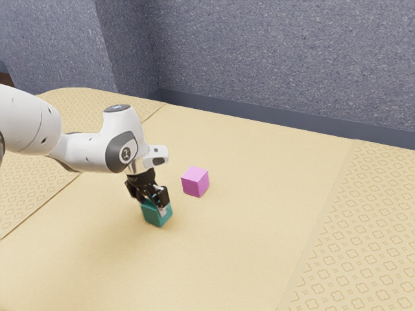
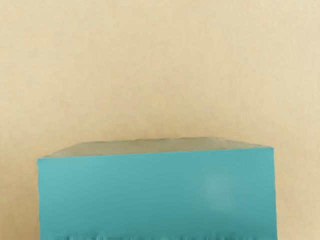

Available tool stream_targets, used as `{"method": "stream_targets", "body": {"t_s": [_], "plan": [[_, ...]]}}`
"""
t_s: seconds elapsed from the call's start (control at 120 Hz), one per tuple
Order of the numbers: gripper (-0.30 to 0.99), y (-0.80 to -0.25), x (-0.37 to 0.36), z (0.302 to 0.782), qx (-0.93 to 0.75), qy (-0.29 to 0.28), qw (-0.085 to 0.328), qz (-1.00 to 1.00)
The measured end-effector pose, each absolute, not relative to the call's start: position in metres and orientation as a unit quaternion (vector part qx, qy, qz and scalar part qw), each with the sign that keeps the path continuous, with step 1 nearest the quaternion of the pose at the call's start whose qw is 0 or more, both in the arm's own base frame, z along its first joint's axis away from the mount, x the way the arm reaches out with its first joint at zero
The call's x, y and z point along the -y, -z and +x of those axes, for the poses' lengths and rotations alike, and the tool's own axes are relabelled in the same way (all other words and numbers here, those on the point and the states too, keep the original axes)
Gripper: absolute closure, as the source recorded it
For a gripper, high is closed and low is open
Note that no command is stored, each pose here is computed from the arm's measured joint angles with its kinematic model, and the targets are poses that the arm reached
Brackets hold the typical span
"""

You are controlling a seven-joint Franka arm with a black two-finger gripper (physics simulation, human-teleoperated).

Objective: Pick up the blue block with one arm, and put the blue block on the pink block with one arm

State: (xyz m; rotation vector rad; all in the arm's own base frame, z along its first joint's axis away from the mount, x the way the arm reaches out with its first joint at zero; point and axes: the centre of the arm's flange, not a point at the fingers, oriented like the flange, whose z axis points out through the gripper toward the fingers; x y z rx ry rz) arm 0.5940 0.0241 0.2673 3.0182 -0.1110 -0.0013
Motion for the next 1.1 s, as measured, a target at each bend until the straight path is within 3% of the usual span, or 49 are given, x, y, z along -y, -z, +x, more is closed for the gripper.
{"method": "stream_targets", "body": {"t_s": [0.233, 0.417, 0.608, 0.783, 1.1], "plan": [[0.41, -0.278, -0.028, 0.6, 0.032, -0.011, 0.056, 0.998], [0.42, -0.317, -0.025, 0.604, 0.034, -0.041, 0.047, 0.997], [0.42, -0.365, -0.02, 0.659, 0.056, -0.083, 0.023, 0.995], [0.43, -0.358, -0.007, 0.703, 0.068, -0.079, 0.011, 0.995], [0.42, -0.352, 0.023, 0.719, 0.056, -0.06, 0.012, 0.997]]}}
